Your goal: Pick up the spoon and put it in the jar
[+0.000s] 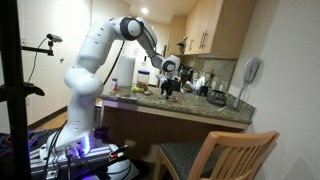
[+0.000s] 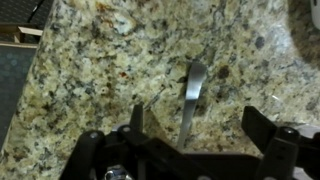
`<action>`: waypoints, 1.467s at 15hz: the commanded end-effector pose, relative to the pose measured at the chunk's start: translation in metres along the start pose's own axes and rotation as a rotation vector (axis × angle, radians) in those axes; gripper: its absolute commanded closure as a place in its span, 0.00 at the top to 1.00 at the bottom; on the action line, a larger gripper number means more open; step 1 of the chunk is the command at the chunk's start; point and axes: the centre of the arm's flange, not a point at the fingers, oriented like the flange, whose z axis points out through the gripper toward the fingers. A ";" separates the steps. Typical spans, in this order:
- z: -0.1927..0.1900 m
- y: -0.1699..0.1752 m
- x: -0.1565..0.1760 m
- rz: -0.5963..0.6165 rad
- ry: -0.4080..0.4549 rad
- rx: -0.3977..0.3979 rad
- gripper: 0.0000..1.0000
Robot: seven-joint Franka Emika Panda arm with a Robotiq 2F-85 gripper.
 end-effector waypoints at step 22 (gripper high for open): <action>0.036 -0.003 0.005 0.122 0.128 -0.138 0.00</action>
